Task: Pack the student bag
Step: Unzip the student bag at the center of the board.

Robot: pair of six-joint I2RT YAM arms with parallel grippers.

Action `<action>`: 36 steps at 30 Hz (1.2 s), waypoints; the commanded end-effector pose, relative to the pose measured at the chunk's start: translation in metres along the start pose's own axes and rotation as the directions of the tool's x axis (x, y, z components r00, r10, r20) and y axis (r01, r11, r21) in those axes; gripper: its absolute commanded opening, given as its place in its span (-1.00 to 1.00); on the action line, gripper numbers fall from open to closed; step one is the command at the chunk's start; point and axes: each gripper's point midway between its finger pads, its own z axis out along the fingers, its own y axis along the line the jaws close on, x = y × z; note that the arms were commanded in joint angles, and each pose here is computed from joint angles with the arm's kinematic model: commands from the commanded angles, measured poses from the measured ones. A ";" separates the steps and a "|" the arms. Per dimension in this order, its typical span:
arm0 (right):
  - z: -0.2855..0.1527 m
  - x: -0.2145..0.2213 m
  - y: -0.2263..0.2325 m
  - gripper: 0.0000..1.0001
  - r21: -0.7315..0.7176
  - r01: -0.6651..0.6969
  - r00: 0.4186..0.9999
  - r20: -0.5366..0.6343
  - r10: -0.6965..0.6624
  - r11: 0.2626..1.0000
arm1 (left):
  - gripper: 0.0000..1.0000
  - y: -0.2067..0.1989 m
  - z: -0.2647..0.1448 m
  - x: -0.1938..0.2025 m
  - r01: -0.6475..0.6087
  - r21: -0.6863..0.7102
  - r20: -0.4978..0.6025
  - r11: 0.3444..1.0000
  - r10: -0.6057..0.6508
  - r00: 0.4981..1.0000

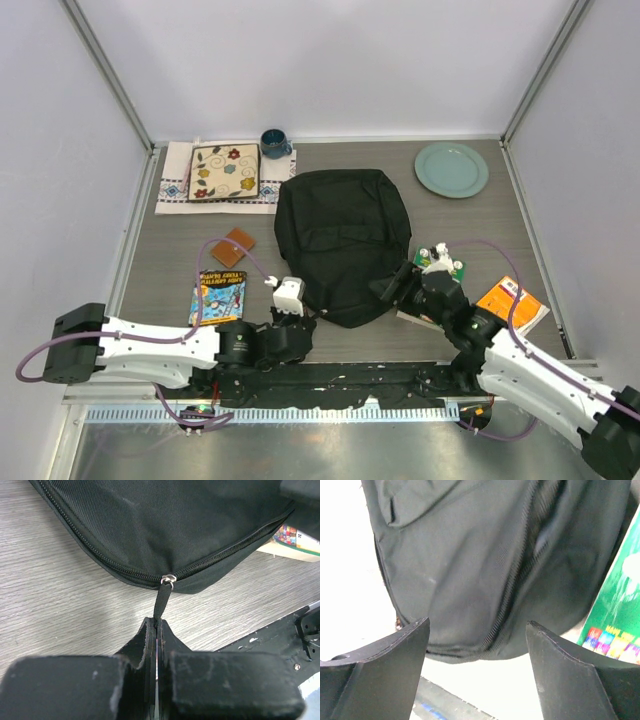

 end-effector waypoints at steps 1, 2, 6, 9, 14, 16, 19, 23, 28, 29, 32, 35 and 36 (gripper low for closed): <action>-0.010 0.034 0.023 0.66 -0.127 -0.330 0.939 -0.142 0.312 0.935 | -1.00 0.000 -0.004 -0.021 0.023 0.003 0.085 1.000 -0.023 0.996; -0.010 0.034 0.021 0.66 -0.114 -0.348 0.934 -0.128 0.333 0.931 | -1.00 0.000 -0.004 -0.021 0.019 0.003 0.085 1.000 -0.019 0.996; -0.011 0.045 0.034 0.68 -0.105 -0.407 0.908 -0.156 0.389 0.907 | -1.00 0.001 -0.006 -0.022 0.018 0.004 0.090 1.000 -0.019 0.996; -0.006 0.050 0.044 0.71 -0.092 -0.455 0.884 -0.172 0.435 0.886 | -1.00 0.001 -0.006 -0.023 0.020 0.004 0.093 1.000 -0.020 0.995; 0.004 0.059 0.062 0.73 -0.075 -0.542 0.832 -0.187 0.522 0.837 | -1.00 -0.001 -0.005 -0.022 0.015 0.008 0.087 1.000 -0.015 0.996; 0.009 0.063 0.068 0.73 -0.060 -0.562 0.819 -0.181 0.545 0.825 | -1.00 -0.002 -0.005 -0.022 0.010 0.009 0.085 1.000 -0.011 0.996; 0.013 0.061 0.079 0.72 -0.085 -0.591 0.802 -0.174 0.572 0.802 | -1.00 -0.003 -0.004 -0.021 0.005 0.011 0.081 1.000 -0.006 0.997; 0.017 0.055 0.076 0.68 -0.087 -0.631 0.774 -0.139 0.617 0.771 | -1.00 -0.004 -0.004 -0.021 0.005 0.014 0.079 1.000 -0.006 0.997; 0.018 0.049 0.071 0.57 -0.106 -0.655 0.755 -0.106 0.647 0.748 | -1.00 -0.005 -0.004 -0.020 -0.004 0.015 0.079 1.000 0.003 0.997; 0.019 0.050 0.070 0.56 -0.103 -0.651 0.759 -0.104 0.642 0.753 | -1.00 -0.004 -0.003 -0.020 -0.009 0.013 0.079 1.000 0.008 0.997; 0.020 0.050 0.079 0.33 -0.119 -0.654 0.756 -0.124 0.643 0.747 | -1.00 -0.008 -0.002 -0.020 -0.018 0.020 0.075 1.000 0.016 0.997; 0.024 0.055 0.078 -0.10 -0.099 -0.632 0.774 -0.125 0.621 0.768 | -1.00 -0.013 -0.002 -0.023 -0.024 0.027 0.075 0.999 0.022 0.997; 0.025 0.056 0.076 -0.21 -0.095 -0.627 0.778 -0.124 0.616 0.773 | -1.00 -0.014 -0.002 -0.023 -0.027 0.028 0.074 0.999 0.025 0.997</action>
